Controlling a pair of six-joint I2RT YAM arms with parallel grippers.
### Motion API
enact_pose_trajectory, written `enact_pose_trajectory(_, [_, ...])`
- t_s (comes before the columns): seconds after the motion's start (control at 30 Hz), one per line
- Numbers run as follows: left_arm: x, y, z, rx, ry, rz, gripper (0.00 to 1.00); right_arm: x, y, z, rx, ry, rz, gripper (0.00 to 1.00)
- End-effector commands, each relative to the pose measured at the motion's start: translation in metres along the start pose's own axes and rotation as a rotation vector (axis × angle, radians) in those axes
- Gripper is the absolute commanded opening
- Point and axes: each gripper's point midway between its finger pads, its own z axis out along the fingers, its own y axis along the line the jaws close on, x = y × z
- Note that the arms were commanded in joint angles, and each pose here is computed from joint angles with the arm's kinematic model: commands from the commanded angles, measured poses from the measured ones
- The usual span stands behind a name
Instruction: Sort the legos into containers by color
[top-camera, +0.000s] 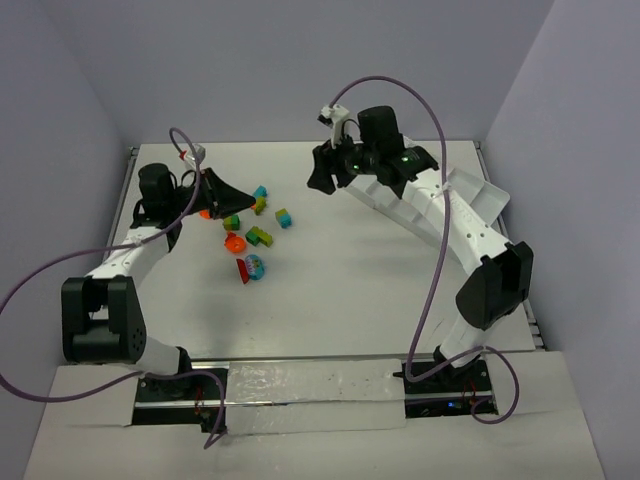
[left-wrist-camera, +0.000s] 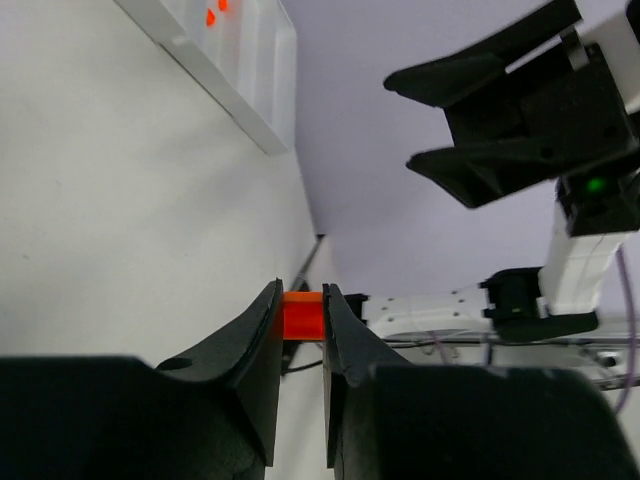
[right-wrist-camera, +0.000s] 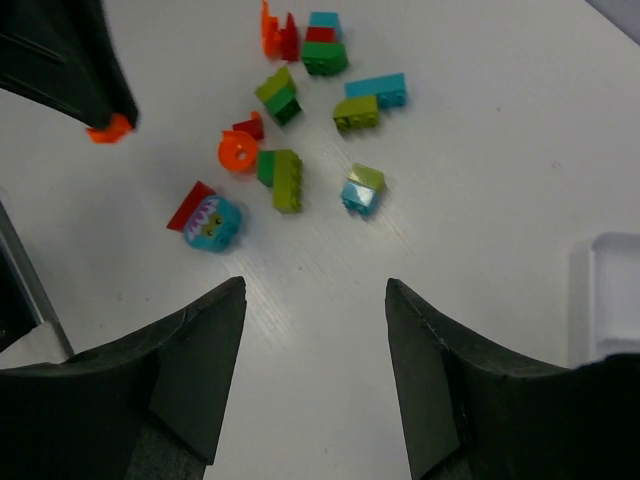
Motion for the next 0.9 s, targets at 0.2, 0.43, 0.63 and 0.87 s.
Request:
enact_pose_trajectory(0.2, [0.004,-0.041,-0.007,0.146,-0.009,-0.197,0.00,-0.033,0.077,0.028,-0.087,-0.063,0.023,0.67])
enact_pose_trajectory(0.43, [0.010,-0.034,-0.007,0.128,-0.011,-0.306,0.00,-0.023,0.117,0.045,-0.168,-0.035,-0.010,0.70])
enact_pose_trajectory(0.63, [0.014,-0.035,-0.006,0.143,-0.007,-0.333,0.00,-0.027,0.125,0.055,-0.181,-0.028,-0.004,0.70])
enact_pose_trajectory(0.87, [0.019,-0.034,-0.002,0.139,0.004,-0.363,0.00,-0.025,0.126,0.069,-0.181,-0.004,-0.011,0.69])
